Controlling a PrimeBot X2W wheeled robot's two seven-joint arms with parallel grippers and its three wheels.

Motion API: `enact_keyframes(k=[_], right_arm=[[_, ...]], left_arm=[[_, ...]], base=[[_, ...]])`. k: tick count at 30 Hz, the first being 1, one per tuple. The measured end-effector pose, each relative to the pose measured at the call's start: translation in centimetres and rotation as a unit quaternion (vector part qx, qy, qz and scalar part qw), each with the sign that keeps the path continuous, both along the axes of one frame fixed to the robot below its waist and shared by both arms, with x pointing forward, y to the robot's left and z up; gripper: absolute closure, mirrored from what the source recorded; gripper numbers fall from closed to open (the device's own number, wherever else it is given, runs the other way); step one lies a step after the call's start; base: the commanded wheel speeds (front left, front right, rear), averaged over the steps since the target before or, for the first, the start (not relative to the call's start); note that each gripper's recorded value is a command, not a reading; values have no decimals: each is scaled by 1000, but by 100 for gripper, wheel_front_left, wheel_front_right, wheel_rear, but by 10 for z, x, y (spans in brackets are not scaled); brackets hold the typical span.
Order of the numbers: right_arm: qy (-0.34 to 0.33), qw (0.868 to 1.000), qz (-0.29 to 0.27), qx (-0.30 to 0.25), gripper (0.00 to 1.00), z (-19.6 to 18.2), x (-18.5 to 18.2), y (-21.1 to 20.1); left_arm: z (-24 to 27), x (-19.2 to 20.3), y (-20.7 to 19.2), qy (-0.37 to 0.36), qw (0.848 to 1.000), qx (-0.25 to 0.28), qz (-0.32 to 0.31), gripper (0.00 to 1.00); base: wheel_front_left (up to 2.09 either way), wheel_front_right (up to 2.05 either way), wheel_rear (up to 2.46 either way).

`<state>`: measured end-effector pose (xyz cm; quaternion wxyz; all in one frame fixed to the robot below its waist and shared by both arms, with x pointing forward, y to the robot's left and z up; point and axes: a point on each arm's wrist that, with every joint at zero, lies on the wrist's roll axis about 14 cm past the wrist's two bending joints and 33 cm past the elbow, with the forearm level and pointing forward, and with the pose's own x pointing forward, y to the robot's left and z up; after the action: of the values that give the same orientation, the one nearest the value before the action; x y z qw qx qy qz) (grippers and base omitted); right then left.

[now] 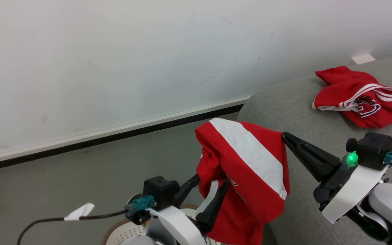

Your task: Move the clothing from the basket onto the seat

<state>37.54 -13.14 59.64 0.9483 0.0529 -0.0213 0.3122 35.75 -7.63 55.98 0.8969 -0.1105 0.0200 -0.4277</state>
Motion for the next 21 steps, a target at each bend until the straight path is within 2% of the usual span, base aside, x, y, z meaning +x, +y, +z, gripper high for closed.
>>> enact_keyframes(k=[10, 21], right_arm=[[-16, 999, -28, -3, 100, 12, 0, -22], [-64, 995, -73, -9, 100, 53, 14, -60]], left_arm=[[-6, -3, -14, 6, 1000, 3, -21, 0], [-15, -4, -17, 17, 999, 7, -26, 0]], base=[[0, 0, 0], [0, 0, 0]])
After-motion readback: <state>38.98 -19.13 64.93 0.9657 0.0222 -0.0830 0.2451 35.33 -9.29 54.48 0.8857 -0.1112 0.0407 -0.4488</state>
